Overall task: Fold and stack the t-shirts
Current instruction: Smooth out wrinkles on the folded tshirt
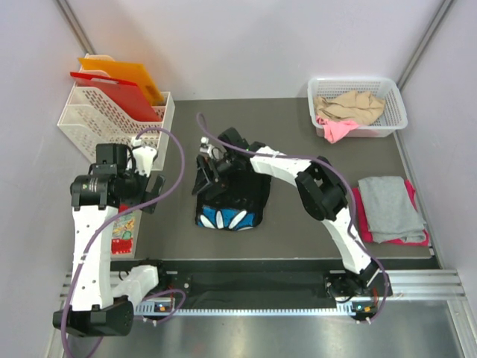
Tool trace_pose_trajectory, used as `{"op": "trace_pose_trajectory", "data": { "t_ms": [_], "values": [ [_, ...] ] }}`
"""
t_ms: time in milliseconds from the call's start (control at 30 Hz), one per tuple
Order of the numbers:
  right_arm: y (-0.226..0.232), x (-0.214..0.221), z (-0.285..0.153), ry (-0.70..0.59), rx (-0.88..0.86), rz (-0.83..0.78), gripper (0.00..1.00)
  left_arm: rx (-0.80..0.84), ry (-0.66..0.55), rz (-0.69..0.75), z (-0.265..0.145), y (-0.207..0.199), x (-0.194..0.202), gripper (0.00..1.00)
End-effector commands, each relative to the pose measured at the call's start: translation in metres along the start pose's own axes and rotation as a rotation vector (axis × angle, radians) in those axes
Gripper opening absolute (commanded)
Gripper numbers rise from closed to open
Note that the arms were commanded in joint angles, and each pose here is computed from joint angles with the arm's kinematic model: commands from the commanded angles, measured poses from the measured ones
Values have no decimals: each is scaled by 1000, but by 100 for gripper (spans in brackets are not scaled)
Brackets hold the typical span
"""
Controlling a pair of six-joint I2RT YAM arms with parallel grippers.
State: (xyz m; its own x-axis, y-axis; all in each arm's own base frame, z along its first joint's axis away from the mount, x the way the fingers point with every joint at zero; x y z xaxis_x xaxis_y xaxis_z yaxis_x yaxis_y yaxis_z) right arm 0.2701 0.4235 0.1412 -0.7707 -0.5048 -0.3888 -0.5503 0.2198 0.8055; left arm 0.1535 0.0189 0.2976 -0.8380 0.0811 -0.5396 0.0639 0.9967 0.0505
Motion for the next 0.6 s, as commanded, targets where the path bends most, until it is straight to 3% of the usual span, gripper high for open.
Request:
{"op": "trace_pose_trajectory", "data": {
  "t_ms": [0,300,567],
  "values": [
    [-9,-45,-21,-164,-97,-43,100,-1,-4,-17,-5,-1,5,99],
    [-70,-39,-1,-182,-175,87,100,-40,7,-19,-14,3,8,99],
    [-68,-58,-12,-207,-276,100,100,-20,24,-40,-17,-1,13,99]
  ]
}}
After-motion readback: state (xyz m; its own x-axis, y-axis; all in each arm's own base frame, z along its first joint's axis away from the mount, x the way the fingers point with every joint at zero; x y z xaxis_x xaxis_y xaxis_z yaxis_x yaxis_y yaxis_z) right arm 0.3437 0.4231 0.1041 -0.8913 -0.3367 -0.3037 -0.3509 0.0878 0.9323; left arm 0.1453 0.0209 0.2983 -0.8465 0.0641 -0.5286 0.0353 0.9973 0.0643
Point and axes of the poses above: each gripper's point midway between its finger pads, its own z axis out along the fingers, its own y axis along the line the jaws close on, x = y × z, the point moved 7 cm from there along -z, back along the fingers, and after that the axes turned 15 degrees about -z, right-handed, at the moved point
